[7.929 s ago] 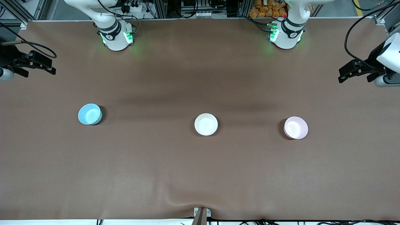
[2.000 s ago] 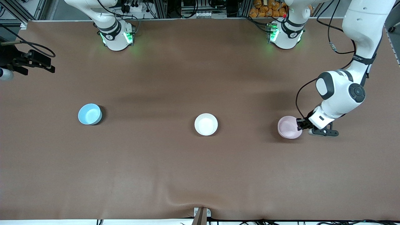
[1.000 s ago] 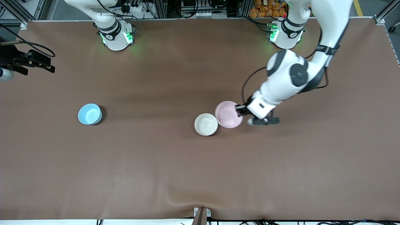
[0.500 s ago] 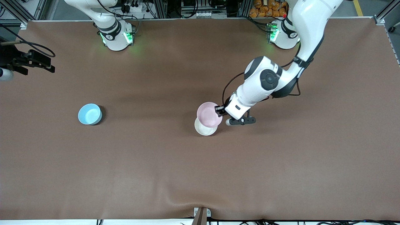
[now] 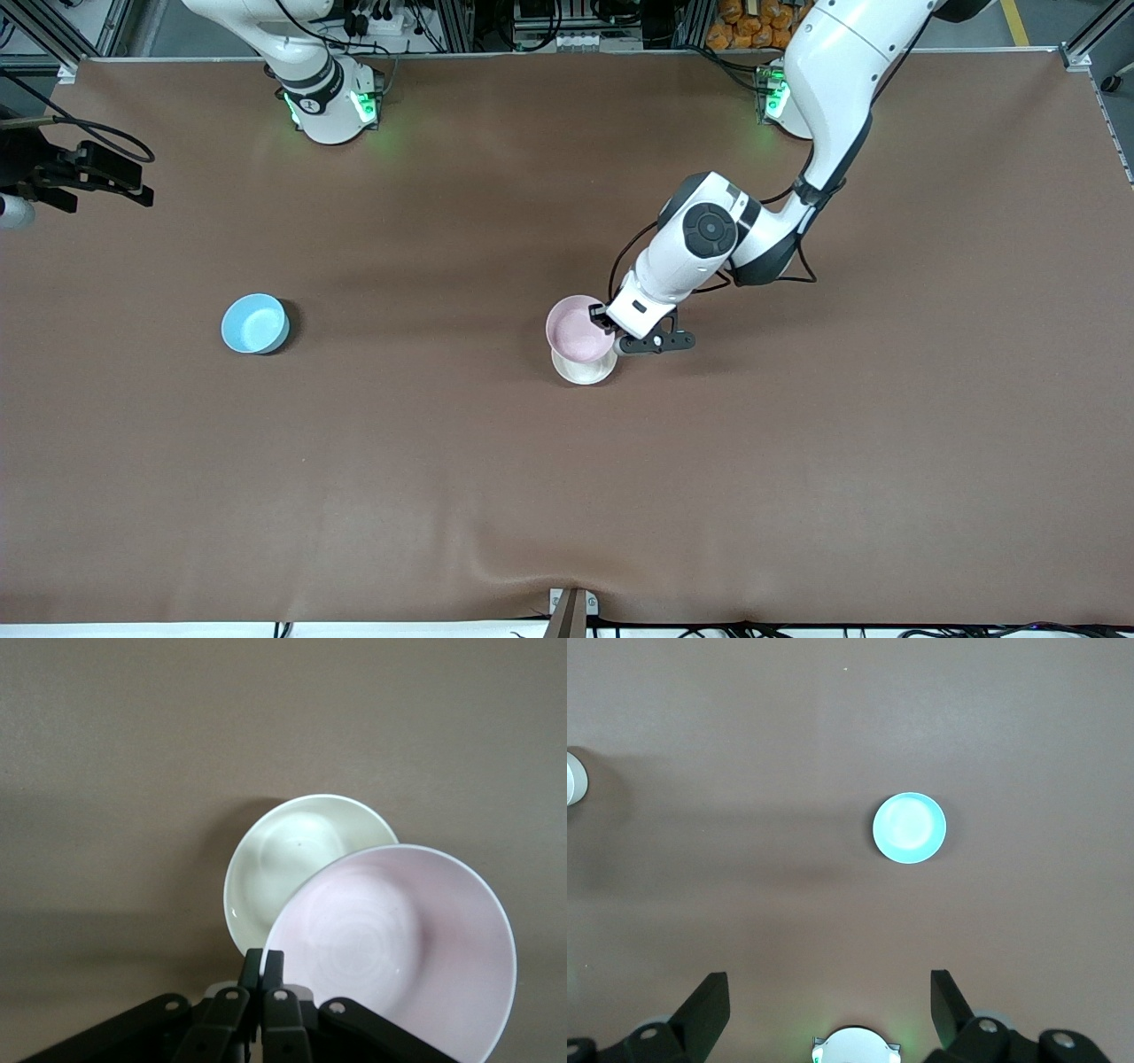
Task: Stack pink and blue bowls on white bowl
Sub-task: 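Lower the pink bowl into the white bowl and open the left gripper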
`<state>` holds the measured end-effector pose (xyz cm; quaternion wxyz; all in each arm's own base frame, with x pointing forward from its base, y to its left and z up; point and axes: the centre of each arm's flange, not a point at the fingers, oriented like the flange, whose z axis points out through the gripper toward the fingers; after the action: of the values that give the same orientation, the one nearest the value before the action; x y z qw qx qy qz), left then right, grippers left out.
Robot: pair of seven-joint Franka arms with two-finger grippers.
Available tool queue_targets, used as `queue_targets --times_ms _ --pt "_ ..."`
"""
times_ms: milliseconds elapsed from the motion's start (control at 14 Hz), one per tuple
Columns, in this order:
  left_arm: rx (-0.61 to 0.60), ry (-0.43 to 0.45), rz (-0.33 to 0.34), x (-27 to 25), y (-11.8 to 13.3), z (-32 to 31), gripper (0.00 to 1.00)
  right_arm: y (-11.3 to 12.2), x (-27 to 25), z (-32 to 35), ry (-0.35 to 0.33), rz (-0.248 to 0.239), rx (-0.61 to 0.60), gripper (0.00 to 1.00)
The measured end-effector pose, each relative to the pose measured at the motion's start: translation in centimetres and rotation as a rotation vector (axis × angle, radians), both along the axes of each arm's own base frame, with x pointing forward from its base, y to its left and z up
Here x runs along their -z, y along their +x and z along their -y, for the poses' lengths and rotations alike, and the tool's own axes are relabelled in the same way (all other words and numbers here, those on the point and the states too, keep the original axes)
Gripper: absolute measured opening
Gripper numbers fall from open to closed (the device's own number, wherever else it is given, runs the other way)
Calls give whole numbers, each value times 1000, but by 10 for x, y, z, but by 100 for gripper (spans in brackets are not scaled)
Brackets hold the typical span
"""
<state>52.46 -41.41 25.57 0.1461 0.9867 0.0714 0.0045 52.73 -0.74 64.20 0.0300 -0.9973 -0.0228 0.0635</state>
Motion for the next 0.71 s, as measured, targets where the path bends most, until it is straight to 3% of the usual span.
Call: queue_targets --times_ms 714 --pt "29 81 32 31 8 -13 3 0 0 0 0 0 1 100"
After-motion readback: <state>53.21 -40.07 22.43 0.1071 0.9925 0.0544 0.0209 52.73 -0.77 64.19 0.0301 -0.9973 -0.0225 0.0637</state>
